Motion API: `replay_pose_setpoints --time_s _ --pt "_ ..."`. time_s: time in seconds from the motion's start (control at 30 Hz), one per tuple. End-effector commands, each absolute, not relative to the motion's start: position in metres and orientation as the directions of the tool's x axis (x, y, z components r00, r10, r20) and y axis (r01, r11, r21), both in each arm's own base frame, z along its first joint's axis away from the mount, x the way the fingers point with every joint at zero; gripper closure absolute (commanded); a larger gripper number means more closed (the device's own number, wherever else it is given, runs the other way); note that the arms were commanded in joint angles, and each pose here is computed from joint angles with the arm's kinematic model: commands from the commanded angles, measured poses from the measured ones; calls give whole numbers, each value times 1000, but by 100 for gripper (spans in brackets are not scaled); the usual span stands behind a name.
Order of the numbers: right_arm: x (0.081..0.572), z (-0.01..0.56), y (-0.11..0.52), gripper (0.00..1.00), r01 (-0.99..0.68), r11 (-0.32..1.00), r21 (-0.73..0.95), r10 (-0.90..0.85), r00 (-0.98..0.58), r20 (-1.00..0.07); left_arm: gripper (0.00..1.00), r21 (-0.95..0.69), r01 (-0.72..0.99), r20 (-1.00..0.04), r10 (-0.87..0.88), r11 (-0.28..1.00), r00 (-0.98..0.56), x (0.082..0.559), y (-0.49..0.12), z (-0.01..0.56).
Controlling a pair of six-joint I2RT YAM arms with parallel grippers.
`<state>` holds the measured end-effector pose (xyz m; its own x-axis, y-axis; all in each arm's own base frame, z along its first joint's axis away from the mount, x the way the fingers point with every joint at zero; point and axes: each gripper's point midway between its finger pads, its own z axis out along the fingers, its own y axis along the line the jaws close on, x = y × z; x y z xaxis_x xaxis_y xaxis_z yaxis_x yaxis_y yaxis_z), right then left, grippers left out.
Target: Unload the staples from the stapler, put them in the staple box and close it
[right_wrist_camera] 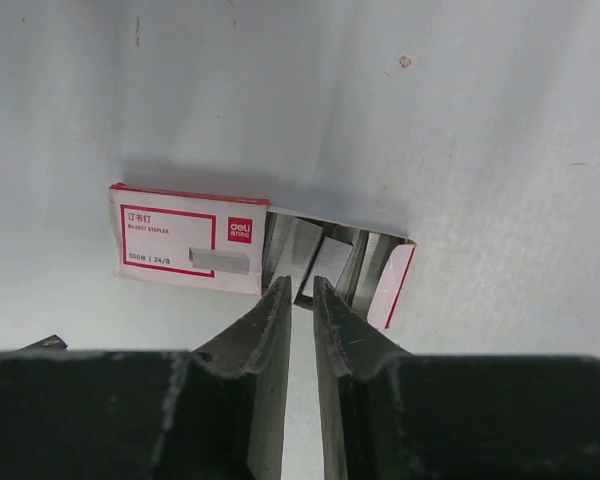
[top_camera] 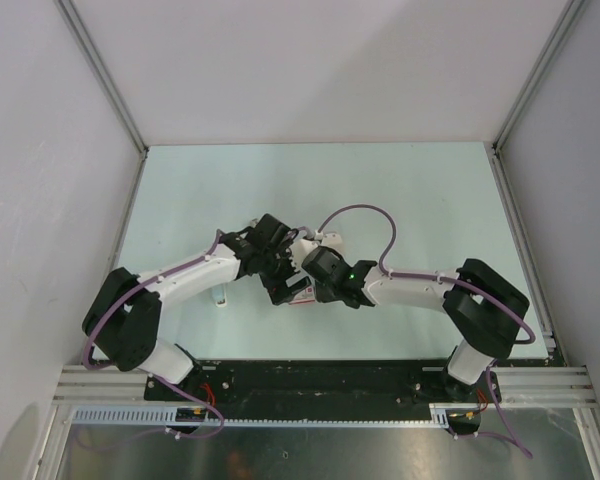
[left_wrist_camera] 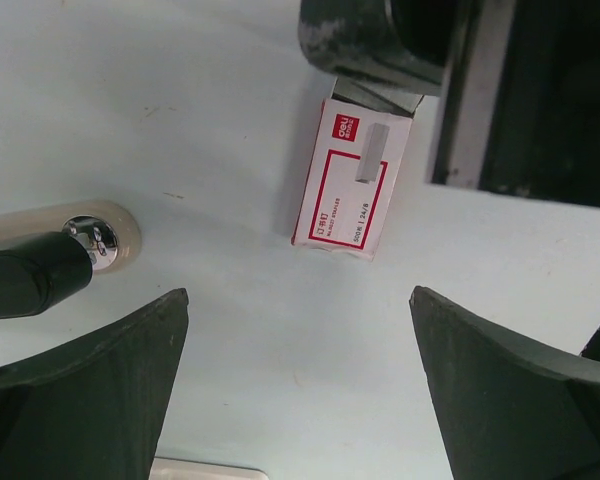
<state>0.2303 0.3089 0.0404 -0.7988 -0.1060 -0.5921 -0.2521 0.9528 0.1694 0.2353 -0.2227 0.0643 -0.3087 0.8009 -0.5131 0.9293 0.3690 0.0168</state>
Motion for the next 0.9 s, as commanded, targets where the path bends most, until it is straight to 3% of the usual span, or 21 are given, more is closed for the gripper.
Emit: replay_pose_setpoints --time_s 0.0,0.27,0.5,0.7,0.87 --pt "237 49 330 82 -275 939 206 -94 -781 -617 3 35 933 -552 785 358 -281 240 -226 76" --pt "238 32 327 94 -268 944 194 -107 -802 -587 3 39 932 -550 786 361 -281 241 -224 76" --pt "239 41 326 96 -264 943 203 -95 -797 -596 3 21 908 -599 732 418 -323 254 -220 93" --pt "241 64 328 96 -273 936 224 -68 -762 -644 3 -89 845 -675 593 527 -440 279 -208 119" --pt "242 78 325 96 -267 931 250 -34 -743 -669 3 -143 833 -695 544 535 -469 278 -200 123"
